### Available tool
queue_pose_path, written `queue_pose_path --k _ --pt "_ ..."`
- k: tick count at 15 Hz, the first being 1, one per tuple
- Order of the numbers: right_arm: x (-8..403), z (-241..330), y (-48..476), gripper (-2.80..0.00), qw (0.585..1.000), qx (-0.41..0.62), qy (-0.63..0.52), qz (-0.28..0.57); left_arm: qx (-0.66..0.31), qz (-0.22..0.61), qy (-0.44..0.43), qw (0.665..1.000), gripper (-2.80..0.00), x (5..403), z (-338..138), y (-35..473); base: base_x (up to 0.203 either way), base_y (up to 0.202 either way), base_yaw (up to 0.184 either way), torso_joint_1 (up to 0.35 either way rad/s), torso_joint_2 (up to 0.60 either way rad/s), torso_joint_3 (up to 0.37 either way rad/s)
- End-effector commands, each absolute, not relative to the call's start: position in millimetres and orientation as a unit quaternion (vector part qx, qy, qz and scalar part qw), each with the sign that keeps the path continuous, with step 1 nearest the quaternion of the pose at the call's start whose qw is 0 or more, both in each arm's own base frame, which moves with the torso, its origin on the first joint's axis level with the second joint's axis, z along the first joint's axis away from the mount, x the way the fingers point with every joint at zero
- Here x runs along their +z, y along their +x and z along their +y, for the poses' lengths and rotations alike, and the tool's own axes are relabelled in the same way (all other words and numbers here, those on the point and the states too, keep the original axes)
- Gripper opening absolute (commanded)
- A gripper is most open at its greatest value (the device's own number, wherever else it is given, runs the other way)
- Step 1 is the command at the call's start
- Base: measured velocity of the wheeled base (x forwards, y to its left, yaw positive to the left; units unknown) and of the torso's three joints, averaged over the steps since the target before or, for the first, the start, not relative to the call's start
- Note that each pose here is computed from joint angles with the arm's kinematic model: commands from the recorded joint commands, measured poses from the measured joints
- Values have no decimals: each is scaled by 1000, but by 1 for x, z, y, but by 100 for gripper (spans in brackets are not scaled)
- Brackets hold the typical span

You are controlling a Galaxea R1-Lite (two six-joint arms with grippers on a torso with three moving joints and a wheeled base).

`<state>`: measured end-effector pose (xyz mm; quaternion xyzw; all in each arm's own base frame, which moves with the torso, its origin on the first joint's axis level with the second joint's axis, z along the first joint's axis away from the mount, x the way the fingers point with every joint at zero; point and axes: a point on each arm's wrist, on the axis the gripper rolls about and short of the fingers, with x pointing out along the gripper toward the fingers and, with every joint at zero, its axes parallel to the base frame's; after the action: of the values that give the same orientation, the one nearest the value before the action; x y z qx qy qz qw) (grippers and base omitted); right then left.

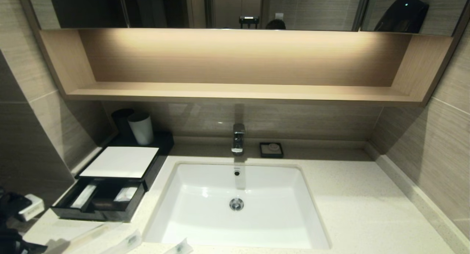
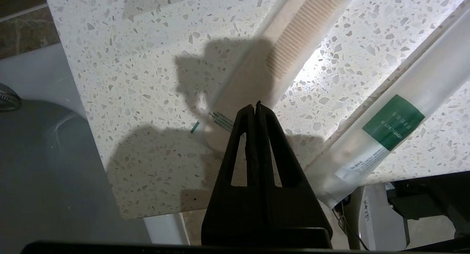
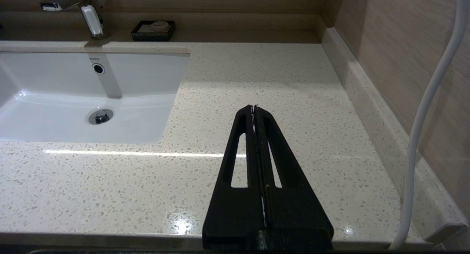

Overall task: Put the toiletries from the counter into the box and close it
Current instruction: Pick up the bathroom toiletry

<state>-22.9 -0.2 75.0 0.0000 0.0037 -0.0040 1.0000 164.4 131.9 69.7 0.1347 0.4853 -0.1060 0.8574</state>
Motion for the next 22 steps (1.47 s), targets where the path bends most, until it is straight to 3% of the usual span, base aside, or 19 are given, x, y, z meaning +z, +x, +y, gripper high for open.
queue_pose_path --k 1,8,9,22 --pt "75 0 -23 -280 1000 -4 0 4 -118 495 132 850 -280 60 137 169 0 0 0 0 0 0" --pt "75 0 -23 -280 1000 -4 0 4 -119 494 149 848 -280 60 147 176 0 0 0 0 0 0" --pt "75 0 -23 -280 1000 -4 0 4 -120 494 153 847 0 60 148 175 0 0 0 0 0 0" --pt "75 0 -23 -280 1000 -4 0 4 -162 495 217 826 0 47 165 169 0 0 0 0 0 0"
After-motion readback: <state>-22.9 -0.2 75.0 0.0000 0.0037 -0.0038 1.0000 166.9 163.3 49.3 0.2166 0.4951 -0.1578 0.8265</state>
